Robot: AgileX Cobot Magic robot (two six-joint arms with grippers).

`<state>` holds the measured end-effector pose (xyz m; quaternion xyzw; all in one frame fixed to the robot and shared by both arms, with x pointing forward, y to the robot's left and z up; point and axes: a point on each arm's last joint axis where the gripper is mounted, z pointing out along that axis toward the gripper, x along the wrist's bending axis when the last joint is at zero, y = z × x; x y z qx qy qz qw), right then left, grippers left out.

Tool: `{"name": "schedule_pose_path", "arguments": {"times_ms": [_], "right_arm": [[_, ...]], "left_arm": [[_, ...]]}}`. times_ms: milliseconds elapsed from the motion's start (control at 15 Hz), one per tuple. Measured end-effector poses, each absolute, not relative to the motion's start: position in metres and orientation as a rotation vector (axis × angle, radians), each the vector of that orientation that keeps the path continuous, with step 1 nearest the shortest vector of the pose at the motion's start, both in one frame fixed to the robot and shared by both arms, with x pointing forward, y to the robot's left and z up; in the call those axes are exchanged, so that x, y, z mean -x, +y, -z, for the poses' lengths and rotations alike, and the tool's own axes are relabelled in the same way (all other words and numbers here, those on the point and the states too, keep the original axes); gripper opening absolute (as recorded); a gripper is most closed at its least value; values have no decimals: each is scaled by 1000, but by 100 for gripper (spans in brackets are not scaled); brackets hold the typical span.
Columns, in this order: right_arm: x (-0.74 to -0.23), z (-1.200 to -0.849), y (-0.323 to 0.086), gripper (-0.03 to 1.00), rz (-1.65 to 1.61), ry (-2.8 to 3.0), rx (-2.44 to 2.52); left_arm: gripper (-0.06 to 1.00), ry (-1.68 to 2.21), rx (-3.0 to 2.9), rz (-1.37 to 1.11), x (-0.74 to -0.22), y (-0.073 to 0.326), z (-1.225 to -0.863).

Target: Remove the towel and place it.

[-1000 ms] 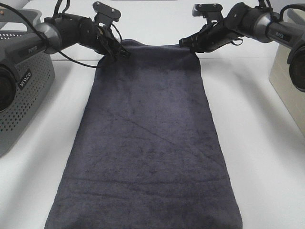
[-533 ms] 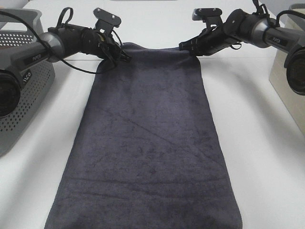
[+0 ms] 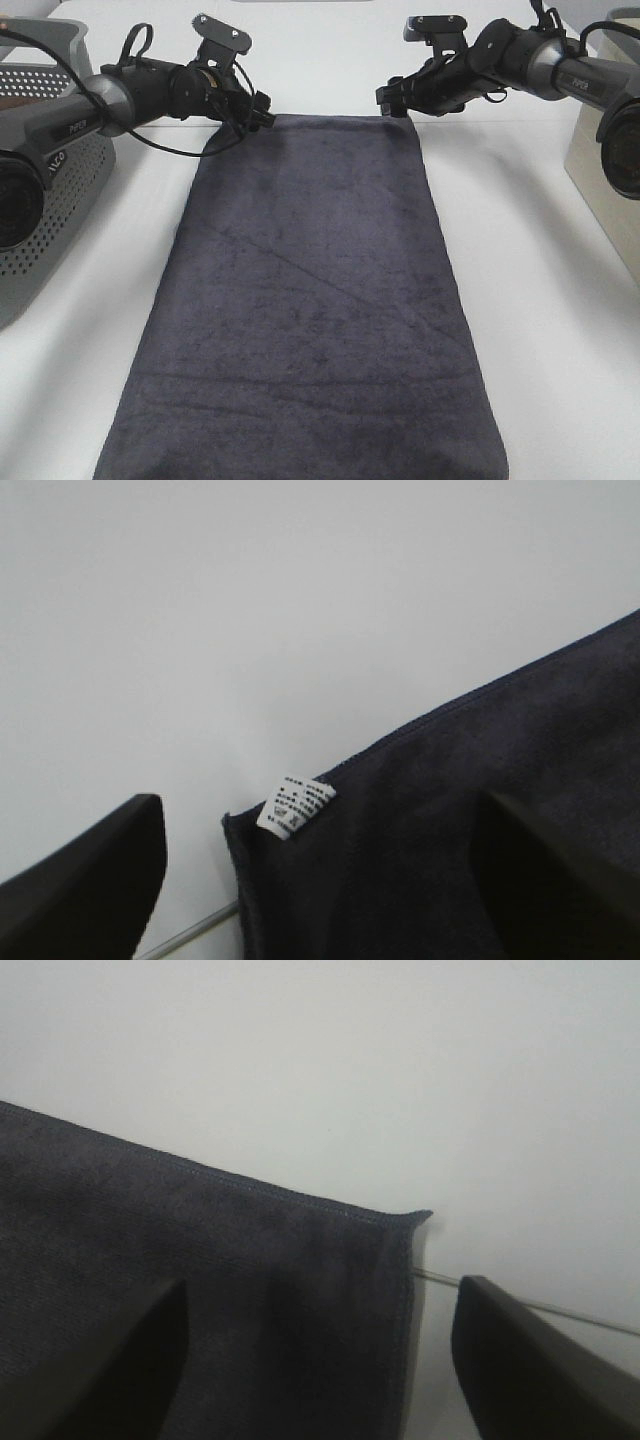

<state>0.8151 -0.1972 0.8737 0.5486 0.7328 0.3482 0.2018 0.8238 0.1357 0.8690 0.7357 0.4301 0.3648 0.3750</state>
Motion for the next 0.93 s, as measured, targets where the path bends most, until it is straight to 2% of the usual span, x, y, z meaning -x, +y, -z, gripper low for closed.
{"name": "schedule_pose_path", "arguments": {"times_ms": [200, 267, 333, 667, 933], "right_arm": [[-809, -883, -198, 72, -913, 2134, -1526], [-805, -897, -198, 72, -883, 2173, -1512], [-793, -933, -199, 72, -834, 2234, -1546], [-741, -1041, -209, 73, -675, 2282, -1792], [-711, -1109, -227, 73, -663, 2159, -1817]], "left_arm": [[79, 1117, -1911, -918, -822, 137, -874], [79, 1137, -1943, -895, -820, 138, -882], [79, 1183, -2015, -844, -813, 140, -914], [79, 1508, -2172, -539, -756, 157, -1026], [79, 1603, -2088, -535, -729, 180, -1092]]}}
